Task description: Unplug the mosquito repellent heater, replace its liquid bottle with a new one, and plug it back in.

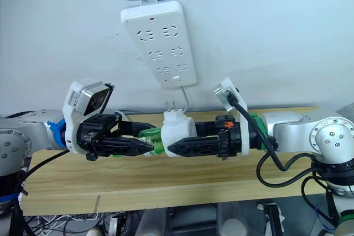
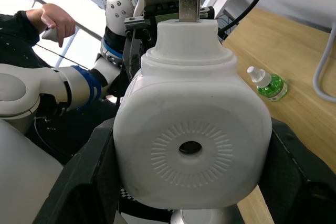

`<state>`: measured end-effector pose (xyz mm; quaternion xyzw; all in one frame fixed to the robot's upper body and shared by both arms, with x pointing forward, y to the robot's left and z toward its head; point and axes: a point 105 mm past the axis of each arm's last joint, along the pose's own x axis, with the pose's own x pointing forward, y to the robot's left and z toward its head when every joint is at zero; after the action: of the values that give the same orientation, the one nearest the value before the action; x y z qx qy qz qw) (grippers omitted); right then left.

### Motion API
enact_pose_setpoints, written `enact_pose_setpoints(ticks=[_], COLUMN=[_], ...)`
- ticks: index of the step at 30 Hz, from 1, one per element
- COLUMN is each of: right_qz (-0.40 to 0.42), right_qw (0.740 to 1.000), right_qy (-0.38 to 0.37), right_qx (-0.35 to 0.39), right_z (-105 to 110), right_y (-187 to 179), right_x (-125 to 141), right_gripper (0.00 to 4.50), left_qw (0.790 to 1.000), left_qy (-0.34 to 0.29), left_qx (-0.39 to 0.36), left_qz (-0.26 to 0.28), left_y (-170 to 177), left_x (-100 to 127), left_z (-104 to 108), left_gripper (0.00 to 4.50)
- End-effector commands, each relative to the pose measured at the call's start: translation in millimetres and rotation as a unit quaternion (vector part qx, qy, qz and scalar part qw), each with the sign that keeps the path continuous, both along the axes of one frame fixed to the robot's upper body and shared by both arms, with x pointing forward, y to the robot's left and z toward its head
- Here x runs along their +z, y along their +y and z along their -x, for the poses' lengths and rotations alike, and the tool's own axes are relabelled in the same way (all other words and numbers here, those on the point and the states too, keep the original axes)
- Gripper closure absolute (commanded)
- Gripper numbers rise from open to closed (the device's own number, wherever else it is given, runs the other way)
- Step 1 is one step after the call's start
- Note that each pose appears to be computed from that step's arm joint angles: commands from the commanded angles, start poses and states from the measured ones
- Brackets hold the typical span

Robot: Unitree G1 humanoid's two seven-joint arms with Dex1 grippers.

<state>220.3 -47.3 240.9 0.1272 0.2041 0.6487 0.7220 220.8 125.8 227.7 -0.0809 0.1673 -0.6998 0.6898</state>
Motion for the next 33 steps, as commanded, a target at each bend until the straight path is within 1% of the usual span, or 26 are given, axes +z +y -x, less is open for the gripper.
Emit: enact_pose_setpoints(ticks=[1,3,5,7,10,12,16,18,19,21,24,27,30,33], right_qz=[-0.035,-0.041,-0.049,-0.053,-0.056,-0.057,-0.060,-0.060,-0.062,-0.065,-0.066,-0.066,-0.067,-0.067], right_qw=[0.999,0.999,0.998,0.998,0.998,0.998,0.997,0.997,0.997,0.996,0.996,0.995,0.995,0.995], right_qy=[-0.022,-0.018,-0.011,-0.003,0.004,0.006,0.013,0.017,0.020,0.024,0.025,0.027,0.028,0.029], right_qx=[-0.019,-0.020,-0.023,-0.028,-0.030,-0.030,-0.041,-0.048,-0.052,-0.058,-0.061,-0.063,-0.064,-0.066], right_z=[-3.3,-3.2,-3.9,-4.1,-2.4,-1.0,-2.4,-4.0,-5.1,-6.8,-7.4,-7.8,-8.4,-9.1], right_y=[-3.6,-3.2,-3.1,-6.1,-11.3,-13.4,-17.3,-19.0,-19.9,-21.3,-22.2,-23.0,-23.2,-23.8], right_x=[20.9,22.4,23.3,21.9,19.2,18.0,15.1,13.4,12.7,11.8,11.3,10.6,10.5,10.4], right_gripper=[1.45,1.45,1.45,1.45,1.45,1.45,1.45,1.45,1.45,1.45,1.45,1.45,1.45,1.45], left_qw=[0.999,0.999,0.997,0.989,0.967,0.954,0.929,0.918,0.911,0.890,0.873,0.863,0.853,0.859], left_qy=[-0.037,-0.050,-0.078,-0.146,-0.248,-0.292,-0.363,-0.389,-0.406,-0.450,-0.483,-0.500,-0.517,-0.510], left_qx=[-0.015,-0.013,-0.005,0.031,0.061,0.066,0.071,0.064,0.061,0.058,0.057,0.047,0.049,0.030], left_qz=[-0.007,-0.006,-0.012,-0.004,-0.006,-0.002,0.032,0.036,0.039,0.039,0.044,0.043,0.046,0.038], left_y=[-0.2,0.7,2.7,6.6,12.2,12.6,7.5,4.6,1.9,-3.0,-6.7,-8.8,-9.4,-7.8], left_x=[-1.7,-2.0,-3.9,-0.7,1.1,2.4,13.3,15.0,15.9,17.4,17.9,14.8,17.1,11.0], left_z=[5.6,4.5,0.1,-13.6,-27.5,-30.4,-30.8,-28.9,-27.7,-26.9,-25.7,-21.1,-21.4,-17.2], left_gripper=[0.94,0.94,0.94,0.94,0.94,0.94,0.94,0.94,0.94,0.94,0.94,0.94,0.94,0.94])
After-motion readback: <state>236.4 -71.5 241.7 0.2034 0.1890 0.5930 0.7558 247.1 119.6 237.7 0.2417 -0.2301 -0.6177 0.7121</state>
